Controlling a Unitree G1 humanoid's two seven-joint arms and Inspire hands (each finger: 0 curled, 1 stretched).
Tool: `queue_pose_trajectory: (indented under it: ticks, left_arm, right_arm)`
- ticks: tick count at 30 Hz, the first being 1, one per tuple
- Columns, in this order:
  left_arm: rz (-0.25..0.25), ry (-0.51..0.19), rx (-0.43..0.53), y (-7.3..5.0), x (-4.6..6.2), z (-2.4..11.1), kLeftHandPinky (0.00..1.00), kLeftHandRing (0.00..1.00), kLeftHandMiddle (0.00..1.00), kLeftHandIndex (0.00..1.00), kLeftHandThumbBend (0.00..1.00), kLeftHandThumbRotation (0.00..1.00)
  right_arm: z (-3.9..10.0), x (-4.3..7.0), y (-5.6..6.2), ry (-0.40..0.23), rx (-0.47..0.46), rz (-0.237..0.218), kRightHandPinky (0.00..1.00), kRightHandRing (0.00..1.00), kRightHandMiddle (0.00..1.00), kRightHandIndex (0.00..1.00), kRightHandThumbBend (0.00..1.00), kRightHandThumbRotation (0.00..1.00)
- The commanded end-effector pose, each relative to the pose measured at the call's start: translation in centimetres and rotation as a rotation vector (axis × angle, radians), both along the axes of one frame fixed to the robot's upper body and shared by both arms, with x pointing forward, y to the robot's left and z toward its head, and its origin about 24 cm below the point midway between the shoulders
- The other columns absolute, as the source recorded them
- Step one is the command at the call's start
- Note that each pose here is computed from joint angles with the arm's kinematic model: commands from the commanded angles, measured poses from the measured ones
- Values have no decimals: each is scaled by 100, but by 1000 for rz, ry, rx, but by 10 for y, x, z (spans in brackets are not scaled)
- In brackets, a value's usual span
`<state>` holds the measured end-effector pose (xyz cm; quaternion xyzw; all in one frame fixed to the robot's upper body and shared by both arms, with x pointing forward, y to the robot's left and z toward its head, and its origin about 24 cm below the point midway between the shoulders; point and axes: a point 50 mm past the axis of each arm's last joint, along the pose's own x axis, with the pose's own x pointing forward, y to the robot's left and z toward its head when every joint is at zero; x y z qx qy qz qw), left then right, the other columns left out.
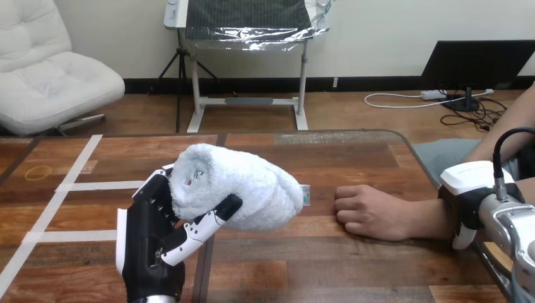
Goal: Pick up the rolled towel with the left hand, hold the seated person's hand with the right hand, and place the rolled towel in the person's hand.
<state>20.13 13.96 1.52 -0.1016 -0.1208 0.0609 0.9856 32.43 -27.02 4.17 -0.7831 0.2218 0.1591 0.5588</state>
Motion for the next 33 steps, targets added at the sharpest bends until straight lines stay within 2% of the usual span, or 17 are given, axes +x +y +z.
queue_pose_trajectory:
  ticks: [1,9,18,27,33]
  left_arm:
    - [19,-140,-24,-5,11,29,52,48,48,52,69,0]
    - [18,-139,-30,-3,10,28,52,48,48,52,69,0]
    - [21,-137,-30,-2,10,28,54,49,48,52,69,0]
    - [17,-132,-36,-2,11,28,54,49,48,52,68,0]
    - [18,-120,-15,-2,13,27,54,49,48,52,68,0]
  right_arm:
    - [-12,2,7,41,30,-10,51,58,65,72,63,12]
    - [-19,2,8,61,49,-20,38,47,57,69,61,11]
    - [-24,2,9,71,66,-30,29,37,49,62,62,9]
    - [-27,2,10,66,96,-62,26,35,49,61,65,10]
    - [-27,1,10,38,116,-60,25,35,49,64,67,8]
